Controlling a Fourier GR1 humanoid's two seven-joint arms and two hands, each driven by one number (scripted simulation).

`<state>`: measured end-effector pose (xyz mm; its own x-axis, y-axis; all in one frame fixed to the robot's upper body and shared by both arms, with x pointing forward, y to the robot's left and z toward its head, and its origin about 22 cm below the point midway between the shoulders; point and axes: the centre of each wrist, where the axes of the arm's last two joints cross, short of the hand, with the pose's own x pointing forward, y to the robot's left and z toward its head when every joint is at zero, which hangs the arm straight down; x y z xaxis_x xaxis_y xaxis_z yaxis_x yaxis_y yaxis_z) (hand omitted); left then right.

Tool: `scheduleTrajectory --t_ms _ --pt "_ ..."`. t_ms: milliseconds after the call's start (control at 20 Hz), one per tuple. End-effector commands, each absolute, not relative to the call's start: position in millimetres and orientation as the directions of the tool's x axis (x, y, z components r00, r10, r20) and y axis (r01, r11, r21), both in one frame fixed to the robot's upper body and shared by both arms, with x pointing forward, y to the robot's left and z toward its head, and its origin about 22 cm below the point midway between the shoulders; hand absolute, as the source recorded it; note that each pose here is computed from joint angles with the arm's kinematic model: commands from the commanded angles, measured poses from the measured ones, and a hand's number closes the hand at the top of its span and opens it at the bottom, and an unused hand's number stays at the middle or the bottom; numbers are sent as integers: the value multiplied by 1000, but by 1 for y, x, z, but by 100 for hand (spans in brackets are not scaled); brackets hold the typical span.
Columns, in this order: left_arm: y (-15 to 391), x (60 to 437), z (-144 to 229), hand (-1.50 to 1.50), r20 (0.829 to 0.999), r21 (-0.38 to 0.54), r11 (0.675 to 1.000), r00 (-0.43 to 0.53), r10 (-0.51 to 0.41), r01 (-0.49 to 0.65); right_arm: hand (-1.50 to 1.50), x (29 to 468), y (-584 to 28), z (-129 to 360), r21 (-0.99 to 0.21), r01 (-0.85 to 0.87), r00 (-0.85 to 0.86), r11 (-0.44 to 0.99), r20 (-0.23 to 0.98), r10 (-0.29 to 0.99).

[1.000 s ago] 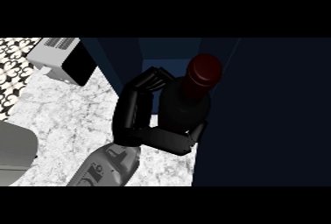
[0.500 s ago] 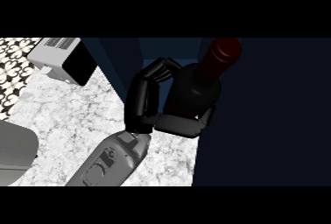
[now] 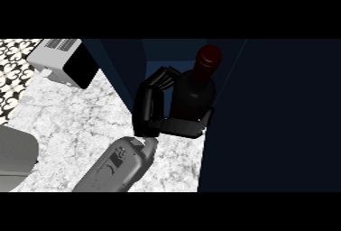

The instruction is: Pick up the wine, place it into the cabinet and close the cabinet

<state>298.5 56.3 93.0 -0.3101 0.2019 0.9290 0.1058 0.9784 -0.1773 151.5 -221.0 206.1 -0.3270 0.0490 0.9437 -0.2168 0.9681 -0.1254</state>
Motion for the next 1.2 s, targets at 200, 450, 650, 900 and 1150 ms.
scheduleTrajectory --t_ms 200,450,650,900,1150 --pt "47 302 71 150 938 -70 996 -335 86 59 -150 139 -223 212 -85 -251 -359 964 933 -11" --pt "68 314 40 150 944 -39 998 -325 51 42 -150 142 -218 223 -72 -254 -386 965 922 -33" --pt "69 314 38 150 931 -36 999 -363 44 29 -150 135 -214 215 -82 -249 -376 965 926 -19" --pt "79 332 35 150 933 -73 997 -353 64 -11 -150 120 -225 211 -93 -265 -370 960 929 -12" --pt "88 343 49 150 935 -83 996 -348 65 -36 -150 135 -216 208 -84 -255 -375 963 927 -18"
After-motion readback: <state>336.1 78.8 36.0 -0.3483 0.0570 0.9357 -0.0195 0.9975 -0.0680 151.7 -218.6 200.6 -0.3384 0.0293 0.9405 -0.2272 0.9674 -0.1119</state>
